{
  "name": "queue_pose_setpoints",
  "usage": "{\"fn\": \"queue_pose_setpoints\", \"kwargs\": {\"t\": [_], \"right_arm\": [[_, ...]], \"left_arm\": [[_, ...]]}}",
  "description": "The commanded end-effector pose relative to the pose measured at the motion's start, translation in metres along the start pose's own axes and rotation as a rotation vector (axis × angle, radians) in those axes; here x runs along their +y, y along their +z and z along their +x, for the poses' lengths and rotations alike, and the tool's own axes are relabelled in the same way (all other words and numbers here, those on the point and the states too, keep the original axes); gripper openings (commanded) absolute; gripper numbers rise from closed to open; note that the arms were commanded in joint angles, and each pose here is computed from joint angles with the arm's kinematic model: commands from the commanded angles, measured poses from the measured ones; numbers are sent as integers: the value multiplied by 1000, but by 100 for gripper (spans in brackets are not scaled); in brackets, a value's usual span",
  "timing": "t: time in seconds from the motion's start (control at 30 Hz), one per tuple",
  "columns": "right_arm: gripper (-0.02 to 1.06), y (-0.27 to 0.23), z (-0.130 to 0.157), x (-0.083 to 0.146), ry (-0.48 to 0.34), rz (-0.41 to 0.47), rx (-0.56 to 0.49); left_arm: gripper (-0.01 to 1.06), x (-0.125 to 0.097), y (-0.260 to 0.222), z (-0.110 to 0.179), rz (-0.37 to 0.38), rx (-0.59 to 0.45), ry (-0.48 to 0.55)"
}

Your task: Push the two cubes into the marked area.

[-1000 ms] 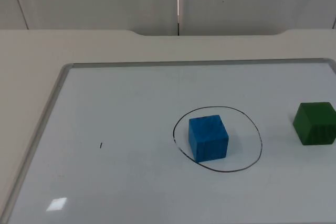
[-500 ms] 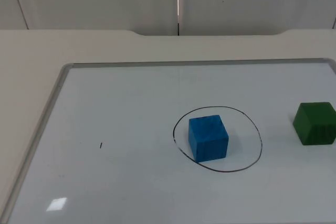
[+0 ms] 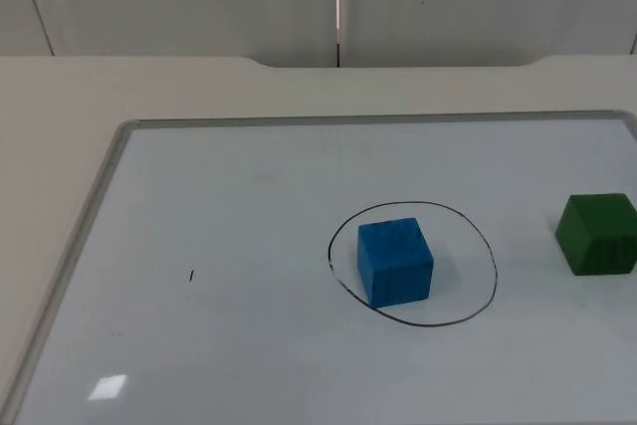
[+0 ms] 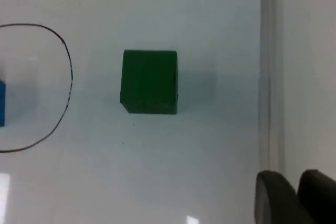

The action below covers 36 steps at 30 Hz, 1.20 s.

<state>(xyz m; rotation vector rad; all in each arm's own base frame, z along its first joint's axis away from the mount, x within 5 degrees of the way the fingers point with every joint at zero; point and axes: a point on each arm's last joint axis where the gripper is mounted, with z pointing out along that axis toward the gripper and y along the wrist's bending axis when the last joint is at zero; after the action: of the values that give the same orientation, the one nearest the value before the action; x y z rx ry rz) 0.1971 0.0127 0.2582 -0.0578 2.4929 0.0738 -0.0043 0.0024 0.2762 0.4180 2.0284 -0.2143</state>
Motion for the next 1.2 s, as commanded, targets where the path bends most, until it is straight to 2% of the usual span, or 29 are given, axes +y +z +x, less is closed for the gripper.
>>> {"fn": "queue_pose_setpoints", "kwargs": {"t": [0.0, 0.1, 0.23, 0.4, 0.57, 0.83, 1.17], "right_arm": [[3, 16, -13, 0, 22, -9, 34], [0, 40, -32, 1, 48, -24, 107], [0, 63, -54, 1, 51, -25, 149], [0, 95, -67, 0, 51, -26, 248], [0, 128, -65, -2, 56, -24, 323], [0, 174, -45, -4, 64, -15, 429], [0, 202, -35, -6, 65, -5, 419]], "left_arm": [[0, 0, 1, 1, -7, -1, -8], [0, 0, 1, 1, -7, -1, -8], [0, 0, 1, 1, -7, -1, -8], [0, 0, 1, 1, -7, -1, -8], [0, 0, 1, 1, -7, -1, -8], [0, 0, 1, 1, -7, -1, -8], [0, 1, 1, 1, -9, -1, -6]]}}
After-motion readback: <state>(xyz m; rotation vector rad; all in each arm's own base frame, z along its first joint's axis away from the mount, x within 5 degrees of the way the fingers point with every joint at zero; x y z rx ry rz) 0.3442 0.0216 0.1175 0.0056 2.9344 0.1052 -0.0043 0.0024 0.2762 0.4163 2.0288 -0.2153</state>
